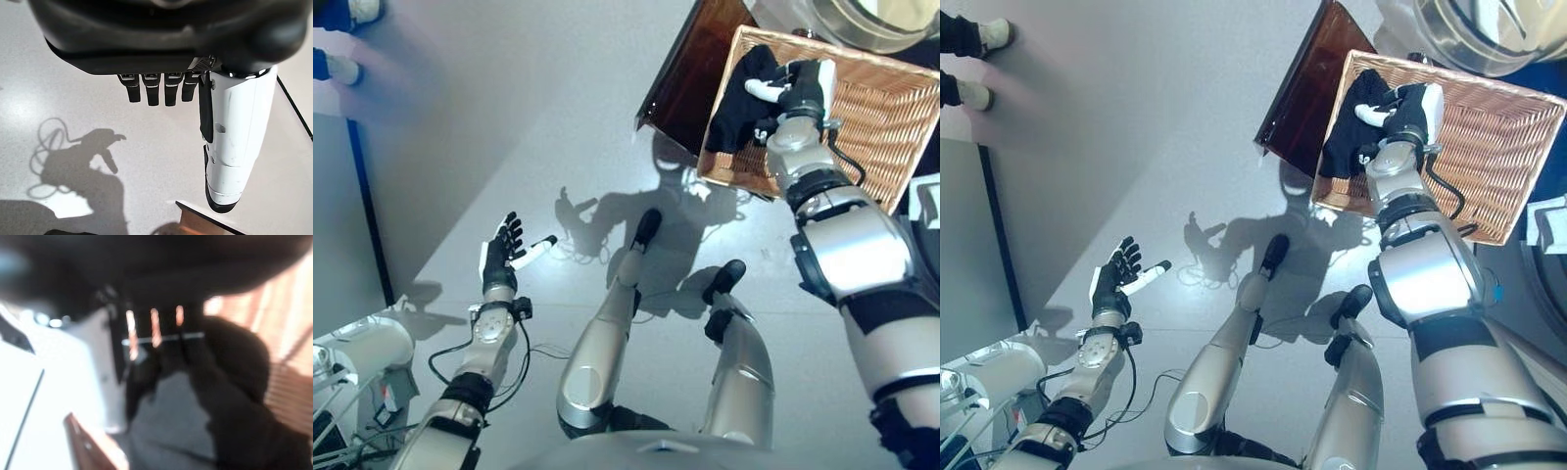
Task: Pick up the clothes and place them into the washing machine
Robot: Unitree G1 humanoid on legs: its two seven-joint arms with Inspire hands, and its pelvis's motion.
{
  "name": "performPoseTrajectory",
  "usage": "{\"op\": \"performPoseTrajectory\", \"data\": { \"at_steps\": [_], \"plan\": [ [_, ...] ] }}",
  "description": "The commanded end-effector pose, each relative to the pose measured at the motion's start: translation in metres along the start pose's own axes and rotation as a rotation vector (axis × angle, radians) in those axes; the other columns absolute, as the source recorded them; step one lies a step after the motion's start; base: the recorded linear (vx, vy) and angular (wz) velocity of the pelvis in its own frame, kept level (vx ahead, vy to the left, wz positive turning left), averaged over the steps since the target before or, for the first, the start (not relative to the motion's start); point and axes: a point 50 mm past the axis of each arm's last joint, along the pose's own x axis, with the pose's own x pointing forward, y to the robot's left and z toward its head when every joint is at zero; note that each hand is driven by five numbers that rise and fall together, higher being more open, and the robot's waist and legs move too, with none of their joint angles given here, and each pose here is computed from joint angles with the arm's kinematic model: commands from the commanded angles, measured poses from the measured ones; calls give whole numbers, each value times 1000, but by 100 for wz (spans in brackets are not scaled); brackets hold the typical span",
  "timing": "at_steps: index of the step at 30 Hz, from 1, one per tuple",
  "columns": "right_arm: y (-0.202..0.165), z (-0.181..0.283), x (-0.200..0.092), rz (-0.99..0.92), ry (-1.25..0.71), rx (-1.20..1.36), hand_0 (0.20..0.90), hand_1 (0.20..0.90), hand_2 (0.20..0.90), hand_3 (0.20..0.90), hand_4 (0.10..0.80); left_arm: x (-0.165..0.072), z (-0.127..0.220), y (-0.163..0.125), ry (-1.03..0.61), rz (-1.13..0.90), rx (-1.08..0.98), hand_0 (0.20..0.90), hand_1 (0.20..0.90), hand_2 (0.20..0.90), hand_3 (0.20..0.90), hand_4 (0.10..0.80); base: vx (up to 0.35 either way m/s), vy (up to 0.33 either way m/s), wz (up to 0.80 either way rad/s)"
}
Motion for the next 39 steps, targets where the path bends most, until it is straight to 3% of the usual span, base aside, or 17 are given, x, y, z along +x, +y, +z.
{"op": "performPoseTrajectory", "data": {
  "at_steps": [1,8,14,24,39],
  "plan": [
    [-3,38,1,-2,-163,25,200,200,200,200,300,-2,9,11,-67,-14,63,900,900,900,900,800,0,0,0],
    [4,25,-4,21,-145,285,200,200,200,200,300,-5,-4,14,-11,6,78,900,900,900,900,800,17,-1,-11],
    [1,-26,-10,-12,-51,512,200,200,200,200,300,-16,-28,14,86,16,90,900,900,900,900,800,30,-10,-13],
    [-8,-68,-19,-46,-14,564,200,200,200,200,300,-32,-55,14,197,12,100,900,900,900,900,800,30,-12,-16],
    [-50,-70,-13,-187,-74,636,200,200,200,200,300,-50,-78,3,296,-22,102,900,900,900,900,800,21,-16,-12]
  ]
}}
